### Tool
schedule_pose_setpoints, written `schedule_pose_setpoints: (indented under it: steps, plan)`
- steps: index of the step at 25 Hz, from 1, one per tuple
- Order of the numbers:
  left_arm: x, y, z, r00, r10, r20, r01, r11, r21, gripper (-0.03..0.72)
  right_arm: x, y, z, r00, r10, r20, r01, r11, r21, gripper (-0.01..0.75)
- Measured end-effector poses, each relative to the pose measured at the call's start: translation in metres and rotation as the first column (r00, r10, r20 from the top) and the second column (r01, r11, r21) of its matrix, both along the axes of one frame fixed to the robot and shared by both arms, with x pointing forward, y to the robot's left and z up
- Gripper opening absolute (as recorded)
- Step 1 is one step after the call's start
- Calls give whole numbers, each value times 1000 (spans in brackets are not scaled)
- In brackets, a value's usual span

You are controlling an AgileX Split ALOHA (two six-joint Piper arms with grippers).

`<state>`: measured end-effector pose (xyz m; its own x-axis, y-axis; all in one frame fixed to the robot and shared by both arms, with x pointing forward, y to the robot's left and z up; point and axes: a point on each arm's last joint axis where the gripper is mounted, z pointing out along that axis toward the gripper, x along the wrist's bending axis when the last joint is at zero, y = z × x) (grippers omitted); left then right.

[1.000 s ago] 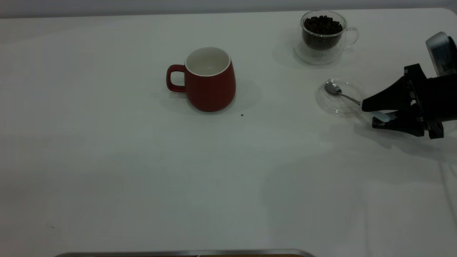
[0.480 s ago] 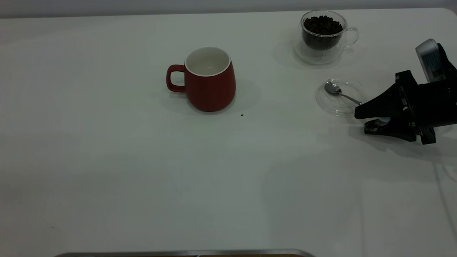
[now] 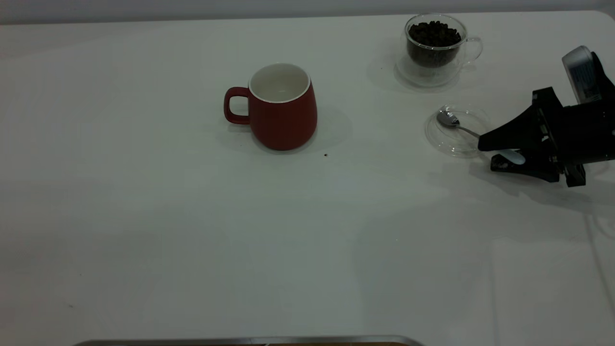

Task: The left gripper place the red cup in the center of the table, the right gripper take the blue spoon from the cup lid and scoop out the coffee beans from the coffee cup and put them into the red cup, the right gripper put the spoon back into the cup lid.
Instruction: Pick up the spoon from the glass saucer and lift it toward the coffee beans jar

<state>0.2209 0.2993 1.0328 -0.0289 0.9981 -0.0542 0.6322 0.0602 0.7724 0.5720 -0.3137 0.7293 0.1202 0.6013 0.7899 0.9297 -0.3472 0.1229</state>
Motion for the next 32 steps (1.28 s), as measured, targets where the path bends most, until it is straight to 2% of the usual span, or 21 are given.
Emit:
schedule_pose_setpoints:
  steps: [7,14,21,25,32]
  plan:
    - [0,0,0,1000,0,0,0,1000,0,516,-1,0,0,1000,16,0,-16,1000,-2,424]
    - [0,0,0,1000,0,0,0,1000,0,516,-2,1,0,1000,27,-1,-27,1000,-4,328]
    - [0,0,0,1000,0,0,0,1000,0,516,-2,1,0,999,38,-1,-38,999,-5,194]
    - [0,0,0,1000,0,0,0,1000,0,516,-4,1,-1,998,57,-2,-57,998,-8,156]
    - [0,0,0,1000,-1,0,1,1000,1,516,-5,2,0,997,71,0,-71,997,-4,132]
